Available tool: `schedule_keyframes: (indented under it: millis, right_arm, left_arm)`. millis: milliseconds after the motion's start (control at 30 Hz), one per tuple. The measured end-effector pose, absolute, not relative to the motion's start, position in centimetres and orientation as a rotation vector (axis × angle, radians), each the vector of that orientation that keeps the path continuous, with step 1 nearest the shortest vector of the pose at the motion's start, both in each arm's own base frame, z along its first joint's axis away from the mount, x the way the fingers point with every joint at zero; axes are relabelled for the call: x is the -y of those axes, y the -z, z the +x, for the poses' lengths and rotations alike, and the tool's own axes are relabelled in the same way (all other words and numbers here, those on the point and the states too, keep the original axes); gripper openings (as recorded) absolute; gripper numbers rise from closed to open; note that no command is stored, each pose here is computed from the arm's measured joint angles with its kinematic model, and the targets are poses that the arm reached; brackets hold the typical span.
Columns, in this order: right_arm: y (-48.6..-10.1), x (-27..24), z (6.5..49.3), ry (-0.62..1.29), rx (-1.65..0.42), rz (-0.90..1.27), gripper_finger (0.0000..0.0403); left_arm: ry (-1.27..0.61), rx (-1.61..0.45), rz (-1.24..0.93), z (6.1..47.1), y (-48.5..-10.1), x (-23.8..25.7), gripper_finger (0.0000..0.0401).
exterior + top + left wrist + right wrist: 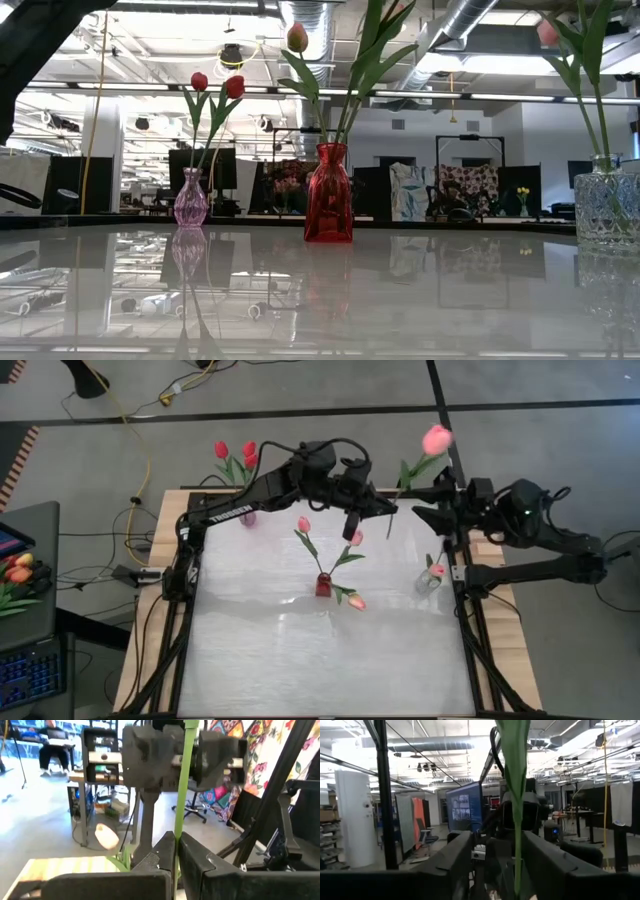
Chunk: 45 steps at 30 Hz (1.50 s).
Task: Sort flowers into vase by color
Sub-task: Put the pink tulip into the transparent vase
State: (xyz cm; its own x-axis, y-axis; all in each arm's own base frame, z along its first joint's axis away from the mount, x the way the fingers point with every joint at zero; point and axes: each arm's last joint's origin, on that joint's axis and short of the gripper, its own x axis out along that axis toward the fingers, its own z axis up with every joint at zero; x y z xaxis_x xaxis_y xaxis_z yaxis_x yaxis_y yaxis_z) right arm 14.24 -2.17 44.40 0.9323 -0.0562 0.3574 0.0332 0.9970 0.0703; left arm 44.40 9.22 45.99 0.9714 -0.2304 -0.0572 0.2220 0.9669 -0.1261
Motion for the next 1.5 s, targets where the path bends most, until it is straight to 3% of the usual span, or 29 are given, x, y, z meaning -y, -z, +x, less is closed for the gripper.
schedule_keyframes:
  millis: [233,833,1033,1500]
  right_arm:
    - [-43.7,2.3,14.4,0.071,0.298,0.087,0.0247]
    - [-42.6,2.7,17.0,0.085,0.214,0.084,0.0243]
    - [-42.6,2.7,17.0,0.086,0.208,0.066,0.0195]
    - [-42.4,2.8,17.0,0.094,0.187,0.044,0.0042]
  left_arm:
    - [0.229,-0.074,-0.112,44.4,-46.0,-9.2,0.0000]
    - [0.182,-0.171,-0.081,44.4,-45.0,-8.8,0.0000]
    - [0.178,-0.173,-0.074,44.4,-44.9,-8.8,0.0000]
    - [0.172,-0.178,-0.058,44.4,-44.9,-8.7,0.0000]
